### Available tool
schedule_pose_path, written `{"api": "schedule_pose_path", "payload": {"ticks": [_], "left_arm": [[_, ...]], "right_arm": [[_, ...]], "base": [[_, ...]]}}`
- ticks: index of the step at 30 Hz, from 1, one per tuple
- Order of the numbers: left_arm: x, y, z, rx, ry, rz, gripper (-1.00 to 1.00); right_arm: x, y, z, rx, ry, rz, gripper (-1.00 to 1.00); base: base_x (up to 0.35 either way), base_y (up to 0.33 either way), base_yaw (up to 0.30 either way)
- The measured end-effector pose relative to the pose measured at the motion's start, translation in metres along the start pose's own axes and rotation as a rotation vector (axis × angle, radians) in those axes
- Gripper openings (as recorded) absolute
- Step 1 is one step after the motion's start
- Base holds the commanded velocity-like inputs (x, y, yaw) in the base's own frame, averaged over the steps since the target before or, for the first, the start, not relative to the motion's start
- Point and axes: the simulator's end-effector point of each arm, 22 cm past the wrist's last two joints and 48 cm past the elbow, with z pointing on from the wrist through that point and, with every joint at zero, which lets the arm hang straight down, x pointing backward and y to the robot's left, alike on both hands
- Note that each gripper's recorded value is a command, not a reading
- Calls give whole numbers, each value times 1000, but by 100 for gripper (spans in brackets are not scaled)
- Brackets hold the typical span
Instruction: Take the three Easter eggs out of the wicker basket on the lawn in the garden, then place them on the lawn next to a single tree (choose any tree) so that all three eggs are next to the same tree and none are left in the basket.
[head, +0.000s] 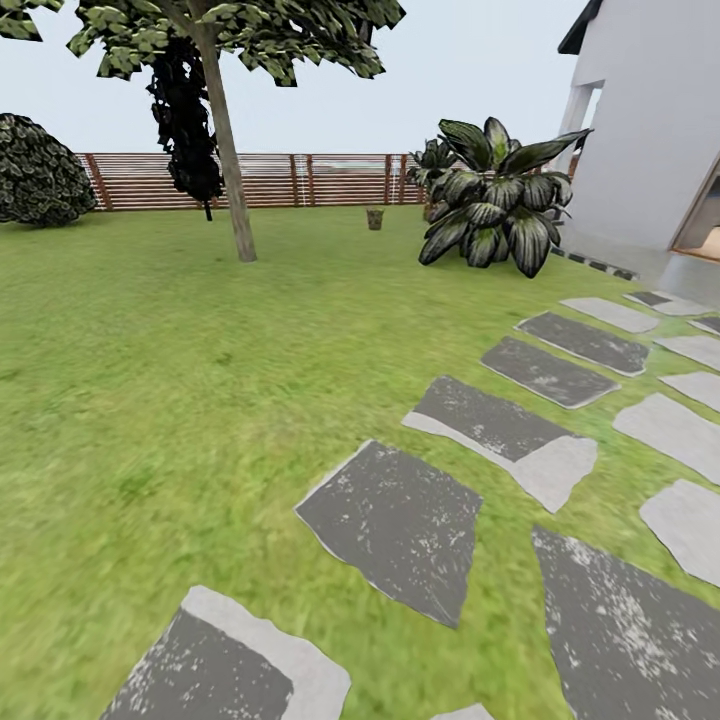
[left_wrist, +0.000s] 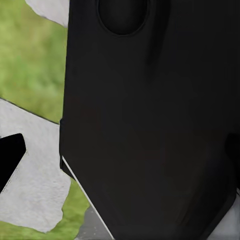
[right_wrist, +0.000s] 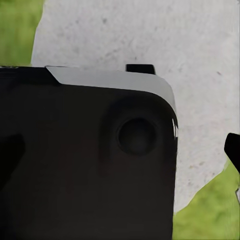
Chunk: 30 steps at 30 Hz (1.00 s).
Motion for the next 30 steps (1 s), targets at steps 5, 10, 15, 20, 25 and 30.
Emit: {"api": "schedule_pose_path", "payload": {"ticks": [5,10,15,20,25,30], "left_arm": [[0,0,0,0,0,0,100],[0,0,0,0,1,0,100],[0,0,0,1,1,0,100],[0,-1,0,4,1,0,100],[0,0,0,4,1,1,100],[0,0,0,4,1,1,100]], "right_arm": [[0,0,0,0,-1,0,100],[0,1,0,-1,-1,0,100],[0,1,0,-1,-1,0,100],[0,1,0,-1,-2,0,100],[0,1,0,-1,-1,0,100],[0,1,0,-1,-2,0,100]], "base": [[308,115,0],[309,114,0],[311,112,0],[314,109,0],[314,108,0],[314,108,0]]}}
